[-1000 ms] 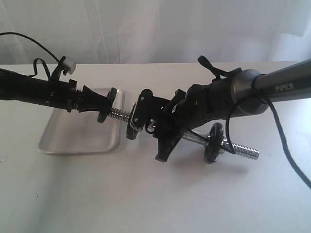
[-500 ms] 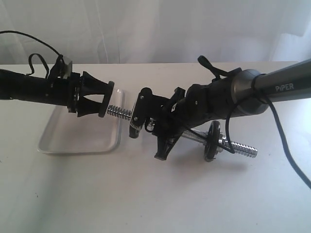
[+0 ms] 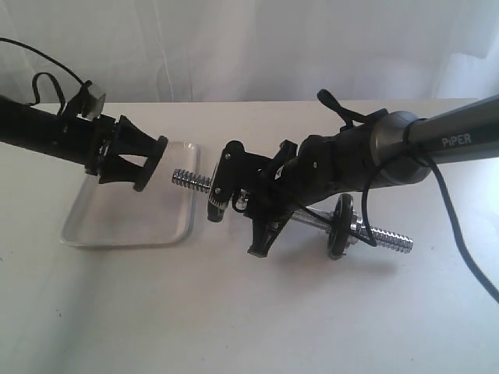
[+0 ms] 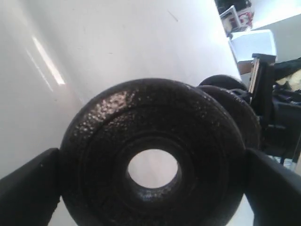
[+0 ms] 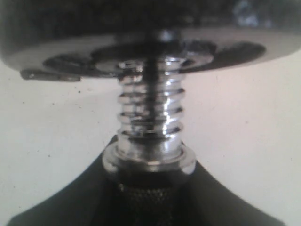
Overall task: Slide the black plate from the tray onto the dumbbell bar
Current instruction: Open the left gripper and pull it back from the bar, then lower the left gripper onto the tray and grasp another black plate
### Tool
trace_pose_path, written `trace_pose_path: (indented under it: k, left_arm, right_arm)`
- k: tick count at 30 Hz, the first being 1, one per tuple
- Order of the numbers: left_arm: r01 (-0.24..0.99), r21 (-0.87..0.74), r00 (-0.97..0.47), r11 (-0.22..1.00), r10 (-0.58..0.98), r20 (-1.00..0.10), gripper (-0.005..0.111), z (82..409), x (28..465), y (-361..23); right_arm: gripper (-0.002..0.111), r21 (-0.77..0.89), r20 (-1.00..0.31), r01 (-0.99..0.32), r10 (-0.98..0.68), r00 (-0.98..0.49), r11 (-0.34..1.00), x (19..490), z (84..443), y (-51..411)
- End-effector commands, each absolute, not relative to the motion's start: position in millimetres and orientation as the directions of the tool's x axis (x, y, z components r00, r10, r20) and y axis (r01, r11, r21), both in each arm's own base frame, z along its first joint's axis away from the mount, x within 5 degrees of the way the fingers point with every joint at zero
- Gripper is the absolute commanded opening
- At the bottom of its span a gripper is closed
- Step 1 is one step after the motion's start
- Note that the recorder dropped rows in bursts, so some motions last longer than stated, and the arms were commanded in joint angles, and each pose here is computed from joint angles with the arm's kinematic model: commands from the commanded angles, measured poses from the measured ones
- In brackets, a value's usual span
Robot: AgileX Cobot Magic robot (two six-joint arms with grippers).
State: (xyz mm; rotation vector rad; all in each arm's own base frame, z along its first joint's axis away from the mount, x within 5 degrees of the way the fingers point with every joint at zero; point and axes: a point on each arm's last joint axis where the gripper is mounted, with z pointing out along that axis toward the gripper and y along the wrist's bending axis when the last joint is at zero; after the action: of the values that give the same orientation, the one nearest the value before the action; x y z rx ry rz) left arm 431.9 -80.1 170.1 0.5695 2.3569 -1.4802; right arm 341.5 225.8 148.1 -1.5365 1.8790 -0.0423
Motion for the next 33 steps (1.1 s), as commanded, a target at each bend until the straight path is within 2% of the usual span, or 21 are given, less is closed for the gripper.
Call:
trace_pose_path:
  k: [1,5,11,16,21,22,24,27,29,30,31,33]
  left_arm:
    - [0.516,-0.754,-0.855,0.407,0.294,-0.426,0.000,184.7,423.1,-75.7]
    - [0.556,-0.643,-0.830,0.527,0.396,-0.393,0.000,170.9,422.9,-76.9]
    - [0.642,-0.424,-0.766,0.638,0.554,-0.326,0.000,153.8,422.4,-94.7]
    - [0.737,-0.234,-0.676,0.634,0.682,-0.280,0.000,146.0,421.6,-111.8]
    - [0.812,-0.134,-0.583,0.568,0.786,-0.205,0.003,142.5,416.8,-120.8]
    - [0.814,-0.134,-0.581,0.565,0.789,-0.201,0.007,142.4,416.3,-121.3]
    - [0.821,-0.132,-0.570,0.555,0.796,-0.201,0.024,142.4,415.6,-123.5]
    - [0.830,-0.113,-0.557,0.545,0.809,-0.187,0.070,141.9,415.7,-122.5]
    - [0.815,-0.104,-0.579,0.570,0.791,-0.197,0.094,142.0,417.5,-122.7]
    - [0.813,-0.094,-0.581,0.574,0.790,-0.197,0.103,141.9,418.3,-122.2]
    - [0.815,-0.091,-0.579,0.573,0.792,-0.194,0.105,141.8,418.3,-121.8]
    - [0.828,-0.079,-0.559,0.555,0.809,-0.183,0.104,141.5,417.8,-122.0]
  right_arm:
    - [0.000,-0.595,-0.594,-0.693,-0.804,0.038,0.407,358.6,194.4,226.4]
    - [0.000,-0.594,-0.593,-0.694,-0.804,0.038,0.406,358.5,194.3,226.4]
    - [0.000,-0.594,-0.593,-0.694,-0.804,0.038,0.406,358.5,194.3,226.4]
    - [0.000,-0.592,-0.592,-0.698,-0.805,0.036,0.404,358.2,193.9,226.4]
    - [0.000,-0.590,-0.591,-0.700,-0.806,0.034,0.403,358.0,193.6,226.4]
    - [0.000,-0.590,-0.591,-0.700,-0.806,0.034,0.403,358.0,193.6,226.4]
    - [0.000,-0.590,-0.591,-0.700,-0.806,0.034,0.403,358.0,193.6,226.4]
    - [0.000,-0.589,-0.590,-0.701,-0.806,0.034,0.402,357.9,193.4,226.3]
    - [0.000,-0.588,-0.590,-0.703,-0.807,0.033,0.401,357.7,193.2,226.3]
    - [0.000,-0.586,-0.589,-0.704,-0.807,0.032,0.400,357.6,193.1,226.3]
    - [0.000,-0.586,-0.589,-0.704,-0.807,0.032,0.400,357.6,193.1,226.3]
    - [0.000,-0.585,-0.588,-0.706,-0.808,0.031,0.399,357.4,192.9,226.3]
